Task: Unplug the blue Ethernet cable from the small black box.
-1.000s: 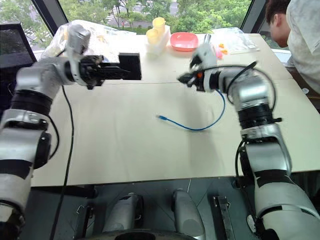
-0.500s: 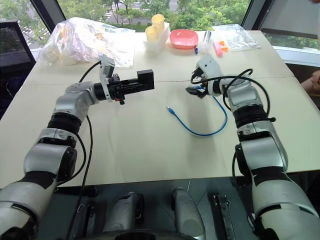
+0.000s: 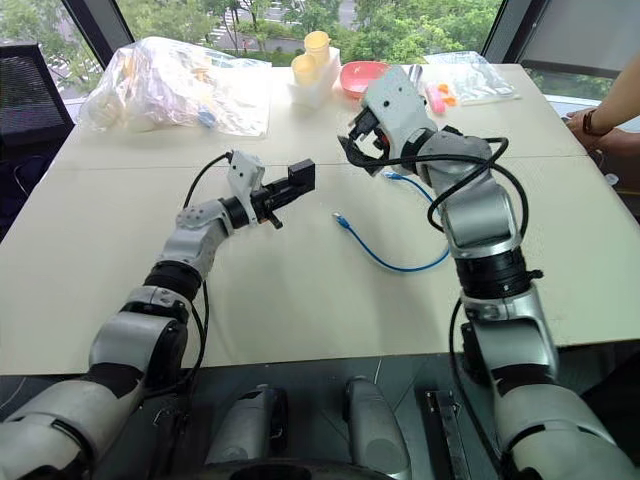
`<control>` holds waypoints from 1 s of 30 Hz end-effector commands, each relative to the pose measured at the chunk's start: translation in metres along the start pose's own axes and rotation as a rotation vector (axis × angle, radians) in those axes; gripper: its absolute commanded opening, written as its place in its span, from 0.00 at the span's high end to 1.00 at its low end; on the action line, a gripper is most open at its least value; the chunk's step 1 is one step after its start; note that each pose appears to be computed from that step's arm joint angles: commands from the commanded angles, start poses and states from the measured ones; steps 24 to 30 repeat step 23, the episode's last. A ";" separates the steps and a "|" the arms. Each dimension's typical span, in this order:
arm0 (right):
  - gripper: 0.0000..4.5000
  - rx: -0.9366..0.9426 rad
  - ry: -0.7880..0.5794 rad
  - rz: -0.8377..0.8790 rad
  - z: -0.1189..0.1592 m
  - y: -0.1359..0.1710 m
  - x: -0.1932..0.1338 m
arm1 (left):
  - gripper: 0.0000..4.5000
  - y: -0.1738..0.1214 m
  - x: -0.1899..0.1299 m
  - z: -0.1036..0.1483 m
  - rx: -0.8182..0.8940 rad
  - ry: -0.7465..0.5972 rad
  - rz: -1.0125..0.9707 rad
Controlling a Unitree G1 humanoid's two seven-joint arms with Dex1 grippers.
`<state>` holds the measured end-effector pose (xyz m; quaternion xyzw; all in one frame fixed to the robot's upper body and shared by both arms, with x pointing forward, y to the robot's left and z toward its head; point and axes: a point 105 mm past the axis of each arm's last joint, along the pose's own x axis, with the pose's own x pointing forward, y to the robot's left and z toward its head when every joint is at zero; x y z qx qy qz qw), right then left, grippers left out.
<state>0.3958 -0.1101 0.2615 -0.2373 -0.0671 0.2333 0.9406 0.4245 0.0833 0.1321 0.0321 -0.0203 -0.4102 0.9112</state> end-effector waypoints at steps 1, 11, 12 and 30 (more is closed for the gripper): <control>0.00 0.020 -0.023 -0.097 -0.006 0.000 -0.007 | 0.61 0.002 0.001 0.000 0.030 -0.016 0.042; 0.00 0.084 -0.054 -0.143 -0.008 0.000 -0.019 | 0.01 0.016 -0.015 0.012 0.070 -0.037 0.069; 0.00 0.103 -0.064 -0.141 -0.007 0.000 -0.022 | 0.01 0.018 -0.020 0.018 0.069 -0.058 0.072; 0.00 0.312 -0.095 -0.099 -0.015 0.011 -0.062 | 0.01 -0.008 -0.104 0.062 -0.032 -0.068 0.090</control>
